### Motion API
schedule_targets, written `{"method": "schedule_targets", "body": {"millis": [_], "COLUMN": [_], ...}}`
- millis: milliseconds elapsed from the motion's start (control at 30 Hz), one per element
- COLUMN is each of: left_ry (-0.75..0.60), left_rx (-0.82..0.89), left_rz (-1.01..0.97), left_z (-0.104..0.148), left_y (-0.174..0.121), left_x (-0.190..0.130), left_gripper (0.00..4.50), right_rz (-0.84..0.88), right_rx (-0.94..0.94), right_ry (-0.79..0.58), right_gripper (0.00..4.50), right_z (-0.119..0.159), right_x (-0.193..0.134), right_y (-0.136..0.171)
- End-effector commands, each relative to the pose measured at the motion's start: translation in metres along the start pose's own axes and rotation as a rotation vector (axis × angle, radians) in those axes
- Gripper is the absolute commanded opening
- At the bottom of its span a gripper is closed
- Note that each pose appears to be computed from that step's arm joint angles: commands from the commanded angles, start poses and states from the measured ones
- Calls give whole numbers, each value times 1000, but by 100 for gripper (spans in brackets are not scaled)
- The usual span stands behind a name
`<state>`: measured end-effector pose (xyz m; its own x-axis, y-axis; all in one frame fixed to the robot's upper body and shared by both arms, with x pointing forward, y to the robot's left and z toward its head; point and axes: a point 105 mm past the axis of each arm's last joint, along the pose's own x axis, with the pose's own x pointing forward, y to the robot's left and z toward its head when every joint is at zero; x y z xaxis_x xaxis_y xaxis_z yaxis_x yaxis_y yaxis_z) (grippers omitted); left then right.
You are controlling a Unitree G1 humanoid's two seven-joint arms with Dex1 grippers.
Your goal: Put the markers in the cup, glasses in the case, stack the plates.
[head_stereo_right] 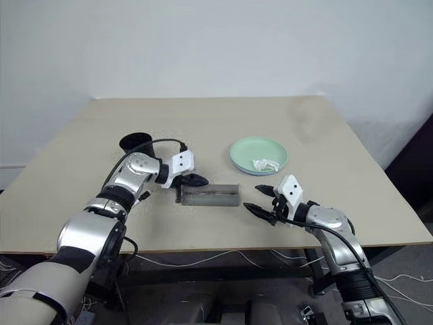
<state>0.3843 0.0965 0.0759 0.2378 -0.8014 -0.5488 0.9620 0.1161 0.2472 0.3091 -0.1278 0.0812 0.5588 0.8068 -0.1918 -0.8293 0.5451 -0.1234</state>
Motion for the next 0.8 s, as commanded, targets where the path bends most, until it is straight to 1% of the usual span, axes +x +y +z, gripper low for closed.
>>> {"method": "schedule_targets", "body": {"millis": [33,167,300,367,467,567,667,800], "left_ry": [-46,-28,-70,-102,-169,-207,-218,-112], "left_rx": [47,61,41,30,0,-45,-108,-190], "left_rz": [-32,-46,36,110,318,438,497,533], "left_z": [13,7,13,19,30,32,26,1], "left_y": [-1,-8,1,11,36,45,40,23], "left_x": [-6,-6,-9,-12,-26,-39,-51,-66], "left_gripper": [2,2,2,2,2,2,2,2], "right_rz": [-4,3,9,13,17,18,19,30], "right_rx": [-46,-50,-52,-53,-56,-58,-59,-60], "right_ry": [-45,-48,-49,-49,-51,-53,-53,-53], "right_gripper": [336,336,336,336,336,336,336,336], "right_z": [15,16,16,16,18,19,20,21], "right_x": [2,4,4,5,6,6,6,7], "right_y": [-6,-6,-6,-5,-5,-6,-8,-9]}}
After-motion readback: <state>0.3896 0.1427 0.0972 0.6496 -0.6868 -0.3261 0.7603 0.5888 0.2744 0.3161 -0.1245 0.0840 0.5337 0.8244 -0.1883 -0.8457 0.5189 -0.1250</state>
